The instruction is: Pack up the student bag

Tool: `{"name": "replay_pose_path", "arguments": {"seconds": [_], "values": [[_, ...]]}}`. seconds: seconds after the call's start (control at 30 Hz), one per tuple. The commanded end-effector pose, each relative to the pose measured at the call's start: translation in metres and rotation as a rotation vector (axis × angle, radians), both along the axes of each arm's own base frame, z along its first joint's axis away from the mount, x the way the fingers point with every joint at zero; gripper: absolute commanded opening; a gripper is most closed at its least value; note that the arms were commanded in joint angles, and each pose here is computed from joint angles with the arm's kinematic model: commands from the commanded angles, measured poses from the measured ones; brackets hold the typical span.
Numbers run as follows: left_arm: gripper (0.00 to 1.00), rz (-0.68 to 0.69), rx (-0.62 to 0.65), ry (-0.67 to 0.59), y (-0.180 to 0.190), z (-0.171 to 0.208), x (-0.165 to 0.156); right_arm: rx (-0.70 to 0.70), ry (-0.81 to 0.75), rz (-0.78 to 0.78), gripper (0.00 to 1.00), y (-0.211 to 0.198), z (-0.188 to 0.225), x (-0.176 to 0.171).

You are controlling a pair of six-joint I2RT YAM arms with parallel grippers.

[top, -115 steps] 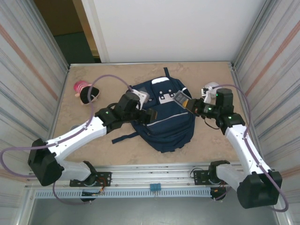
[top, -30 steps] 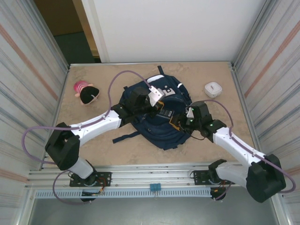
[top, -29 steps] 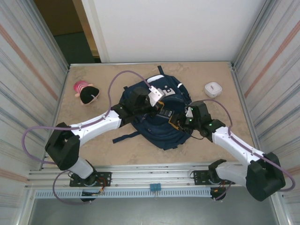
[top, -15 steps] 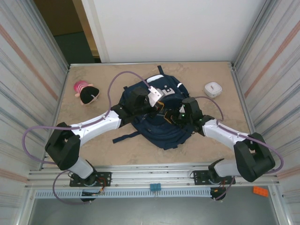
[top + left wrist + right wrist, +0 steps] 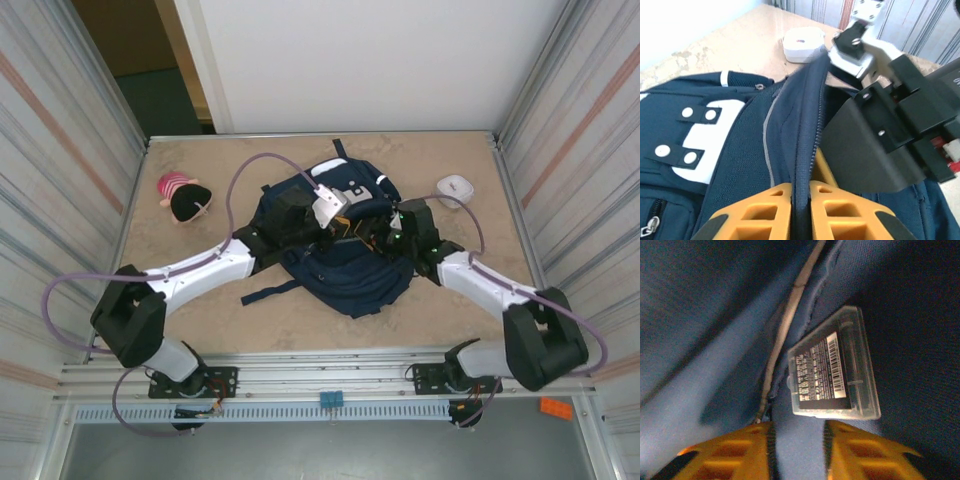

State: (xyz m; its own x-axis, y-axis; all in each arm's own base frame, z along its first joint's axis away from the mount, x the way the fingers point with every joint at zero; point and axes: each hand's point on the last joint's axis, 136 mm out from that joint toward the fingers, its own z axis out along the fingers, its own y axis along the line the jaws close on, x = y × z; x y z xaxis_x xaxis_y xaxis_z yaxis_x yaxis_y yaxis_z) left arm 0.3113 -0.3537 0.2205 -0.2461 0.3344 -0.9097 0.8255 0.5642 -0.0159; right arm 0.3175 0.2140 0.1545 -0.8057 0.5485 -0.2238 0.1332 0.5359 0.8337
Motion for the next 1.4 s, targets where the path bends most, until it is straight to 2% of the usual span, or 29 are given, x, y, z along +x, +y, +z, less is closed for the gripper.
{"name": "replay_pose_path", "arguments": {"seconds": [0.0,0.13,0.17,0.27,0.43,0.6,0.7,0.77,0.87,0.93,0.97,1.03,1.13,1.23,1.37], "values": [[0.15,-0.011,-0.059,-0.066,0.001,0.028,-0.002,-0.028,-0.059,0.002,0.42,-0.017,0.013,-0.024],[0.16,0.004,-0.04,-0.057,0.003,0.017,0.002,-0.014,-0.139,-0.032,0.55,-0.035,0.041,-0.052],[0.15,-0.002,-0.034,-0.053,0.002,0.014,0.001,-0.001,-0.152,-0.043,0.63,-0.038,0.048,-0.056],[0.16,-0.059,-0.029,-0.033,-0.004,0.005,-0.005,0.076,-0.177,-0.057,0.73,-0.039,0.067,-0.06],[0.16,-0.168,-0.018,-0.025,-0.016,-0.006,-0.023,0.201,-0.149,-0.088,0.74,-0.027,0.077,-0.044],[0.18,-0.249,-0.006,-0.024,-0.019,-0.015,-0.036,0.244,-0.12,-0.109,0.73,-0.017,0.072,-0.025],[0.19,-0.275,-0.003,-0.027,-0.019,-0.018,-0.041,0.256,-0.082,-0.104,0.69,-0.009,0.061,-0.015],[0.19,-0.286,0.002,-0.033,-0.019,-0.021,-0.042,0.248,-0.056,-0.097,0.62,-0.004,0.052,-0.01],[0.19,-0.275,0.012,-0.022,-0.017,-0.023,-0.042,0.236,-0.032,-0.098,0.38,-0.002,0.04,-0.004],[0.21,-0.252,0.017,-0.016,-0.013,-0.024,-0.041,0.227,-0.022,-0.099,0.26,-0.002,0.035,-0.001],[0.24,-0.235,0.017,-0.013,-0.009,-0.024,-0.04,0.227,-0.022,-0.097,0.22,-0.002,0.035,0.0],[0.38,-0.182,0.018,0.012,0.005,-0.028,-0.037,0.227,-0.023,-0.095,0.14,-0.002,0.035,0.001],[0.54,-0.101,0.007,0.055,0.034,-0.037,-0.032,0.21,-0.027,-0.087,0.1,-0.003,0.038,0.001],[0.61,-0.018,-0.006,0.105,0.065,-0.048,-0.028,0.201,-0.031,-0.079,0.1,-0.002,0.041,0.001],[0.64,0.052,0.006,0.152,0.095,-0.071,-0.028,0.193,-0.031,-0.066,0.1,0.0,0.043,0.002]]}}
